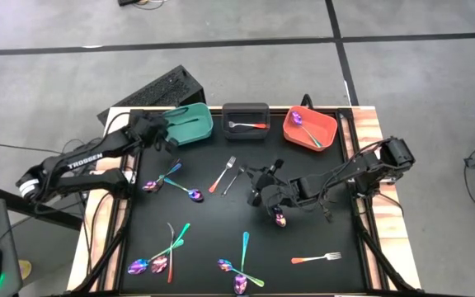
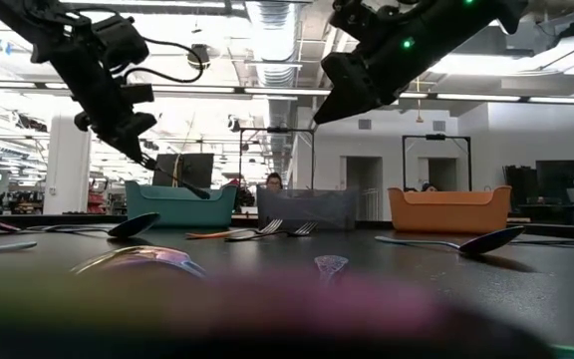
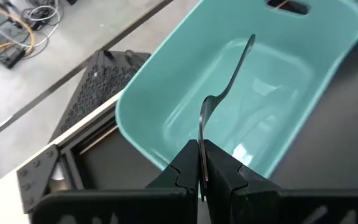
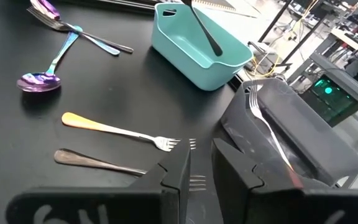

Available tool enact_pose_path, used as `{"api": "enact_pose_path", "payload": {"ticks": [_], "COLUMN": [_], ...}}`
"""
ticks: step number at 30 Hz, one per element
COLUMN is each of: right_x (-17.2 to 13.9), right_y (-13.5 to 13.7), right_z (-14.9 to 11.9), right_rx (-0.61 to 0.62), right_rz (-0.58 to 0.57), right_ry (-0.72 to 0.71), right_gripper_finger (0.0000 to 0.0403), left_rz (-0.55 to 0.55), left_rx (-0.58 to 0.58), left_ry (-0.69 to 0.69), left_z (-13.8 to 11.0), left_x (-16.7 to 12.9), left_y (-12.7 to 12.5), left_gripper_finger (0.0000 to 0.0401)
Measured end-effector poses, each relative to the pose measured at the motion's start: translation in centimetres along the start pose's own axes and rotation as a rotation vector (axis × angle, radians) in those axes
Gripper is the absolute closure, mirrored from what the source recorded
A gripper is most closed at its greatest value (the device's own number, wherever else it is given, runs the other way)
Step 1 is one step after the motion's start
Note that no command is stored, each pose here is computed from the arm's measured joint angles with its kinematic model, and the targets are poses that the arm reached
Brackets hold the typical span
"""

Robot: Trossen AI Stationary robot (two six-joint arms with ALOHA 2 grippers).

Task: Sort silverware by color (type)
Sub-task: Put the black fork into the green bin, then put the blue spoon into the orange bin

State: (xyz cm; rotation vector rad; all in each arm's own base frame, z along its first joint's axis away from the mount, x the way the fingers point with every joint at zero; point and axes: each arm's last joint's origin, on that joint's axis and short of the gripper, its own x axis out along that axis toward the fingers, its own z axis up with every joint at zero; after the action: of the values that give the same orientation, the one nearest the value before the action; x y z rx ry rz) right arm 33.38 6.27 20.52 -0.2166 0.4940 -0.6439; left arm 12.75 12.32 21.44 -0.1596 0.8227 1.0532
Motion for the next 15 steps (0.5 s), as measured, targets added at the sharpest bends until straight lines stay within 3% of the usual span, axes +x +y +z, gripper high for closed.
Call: {"api": "enact_pose_path", "payload": {"ticks": [6,15], "right_x": [0.09,0.15], "right_y": [-0.07,-0.12], "right_z": [-0.04,-0.16], "right_rx": [0.041,0.126], "right_rz": [-0.003,0.001], "right_ry": [0.004,0.016], "right_gripper_finger": [0.0315,0.0315], "left_rz": [0.024,0.001], "left_rx": [0.005,-0.028], "left_ry": [0.007,0.018], "left_z": [0.08,-0.09], "left_x": [0.4,0.27], "left_y": [0.3,0.13], "left_gripper_finger": [0.0372,0.0267]}}
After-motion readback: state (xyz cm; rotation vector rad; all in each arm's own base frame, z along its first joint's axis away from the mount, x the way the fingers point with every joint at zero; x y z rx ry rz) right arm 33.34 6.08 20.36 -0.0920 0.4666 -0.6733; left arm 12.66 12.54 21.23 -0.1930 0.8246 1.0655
